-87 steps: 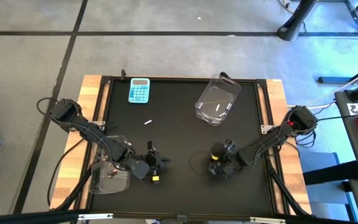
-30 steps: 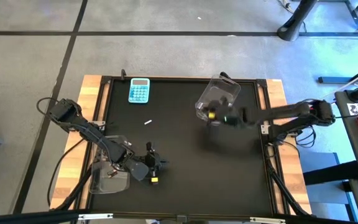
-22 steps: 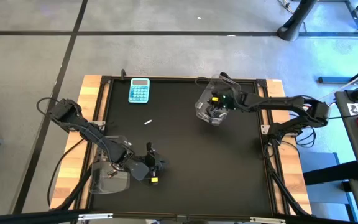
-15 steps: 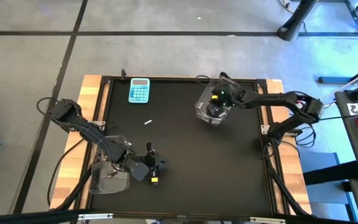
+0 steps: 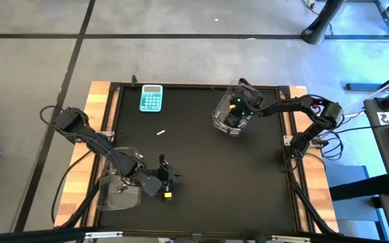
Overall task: Sort batteries
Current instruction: Put the white battery into the top transparent bin
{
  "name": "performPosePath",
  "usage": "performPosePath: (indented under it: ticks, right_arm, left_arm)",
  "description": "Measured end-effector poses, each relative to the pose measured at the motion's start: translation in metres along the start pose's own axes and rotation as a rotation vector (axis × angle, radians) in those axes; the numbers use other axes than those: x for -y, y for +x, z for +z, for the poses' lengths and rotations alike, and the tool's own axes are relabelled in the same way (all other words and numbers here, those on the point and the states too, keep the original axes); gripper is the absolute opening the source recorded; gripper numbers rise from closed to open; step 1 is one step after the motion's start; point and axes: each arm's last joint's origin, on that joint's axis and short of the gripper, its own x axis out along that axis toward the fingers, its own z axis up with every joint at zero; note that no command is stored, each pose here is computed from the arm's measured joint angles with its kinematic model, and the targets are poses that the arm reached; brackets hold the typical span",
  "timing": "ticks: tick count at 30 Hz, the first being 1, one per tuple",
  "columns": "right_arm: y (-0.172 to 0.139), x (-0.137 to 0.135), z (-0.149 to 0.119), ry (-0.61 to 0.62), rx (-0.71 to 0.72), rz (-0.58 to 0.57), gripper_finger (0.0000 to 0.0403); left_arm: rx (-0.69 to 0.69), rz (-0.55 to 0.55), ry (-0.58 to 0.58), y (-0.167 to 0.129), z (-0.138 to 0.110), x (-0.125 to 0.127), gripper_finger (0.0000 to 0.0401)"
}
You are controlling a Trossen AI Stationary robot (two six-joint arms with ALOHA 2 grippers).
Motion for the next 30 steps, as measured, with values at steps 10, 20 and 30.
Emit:
performPosePath:
  ticks: [10,20,30]
  right_arm:
    - [-0.001,0.0,0.002,0.024,0.005,-0.02,0.0082]
    - [-0.048,-0.006,0.049,-0.028,0.073,-0.053,0.0145]
    - [-0.163,-0.066,0.061,-0.136,0.367,0.096,0.0138]
  left_arm:
    - [0.0,0.0,0.0,0.0,0.0,0.0,0.0001]
    - [-0.003,0.001,0.002,0.0,0.0,0.0,0.0001]
    - [-0.071,0.265,-0.1,0.006,-0.002,-0.036,0.0001]
